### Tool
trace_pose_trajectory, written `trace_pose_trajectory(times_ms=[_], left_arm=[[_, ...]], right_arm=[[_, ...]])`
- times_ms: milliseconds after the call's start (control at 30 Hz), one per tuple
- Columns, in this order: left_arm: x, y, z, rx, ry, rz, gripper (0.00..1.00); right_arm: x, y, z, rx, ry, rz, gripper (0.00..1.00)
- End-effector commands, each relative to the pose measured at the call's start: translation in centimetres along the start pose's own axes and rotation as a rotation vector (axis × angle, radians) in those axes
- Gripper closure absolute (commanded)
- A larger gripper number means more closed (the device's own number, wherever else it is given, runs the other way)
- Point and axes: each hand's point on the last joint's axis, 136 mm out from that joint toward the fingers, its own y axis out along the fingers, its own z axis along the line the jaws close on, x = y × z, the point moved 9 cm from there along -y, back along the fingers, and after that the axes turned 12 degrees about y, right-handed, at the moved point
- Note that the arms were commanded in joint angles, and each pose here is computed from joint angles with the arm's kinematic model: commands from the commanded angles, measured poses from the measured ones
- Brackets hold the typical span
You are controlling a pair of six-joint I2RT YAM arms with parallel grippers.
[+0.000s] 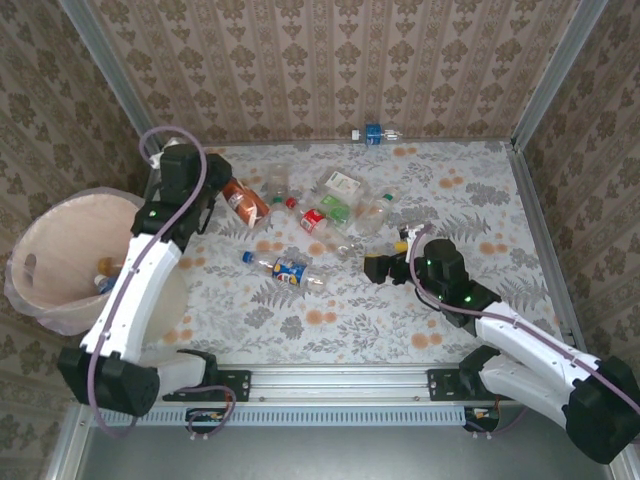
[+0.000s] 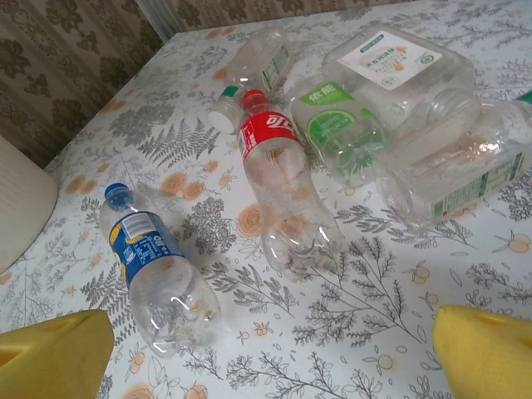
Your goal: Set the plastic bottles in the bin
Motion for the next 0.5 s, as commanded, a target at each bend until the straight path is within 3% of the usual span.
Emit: trace_pose_trajectory(times_ms=[0,167,467], left_arm=[[2.3,-3.8,0.0,0.032,0.111,-0.096,0.82],[4.9,-8.3,0.8,0.163,0.214,-0.204,0.8],[7.3,-12.8,3.8,0.35,0.214,-0.332,0.79]], right_arm=[[1.4,0.1,1.2,0.051,-0.034,-0.05,0.0],[1.5,0.5,1.2,0.055,-0.037,-0.051,0.0],[1.7,1.4,1.6,0.077,-0.045,-0.033,0.0]])
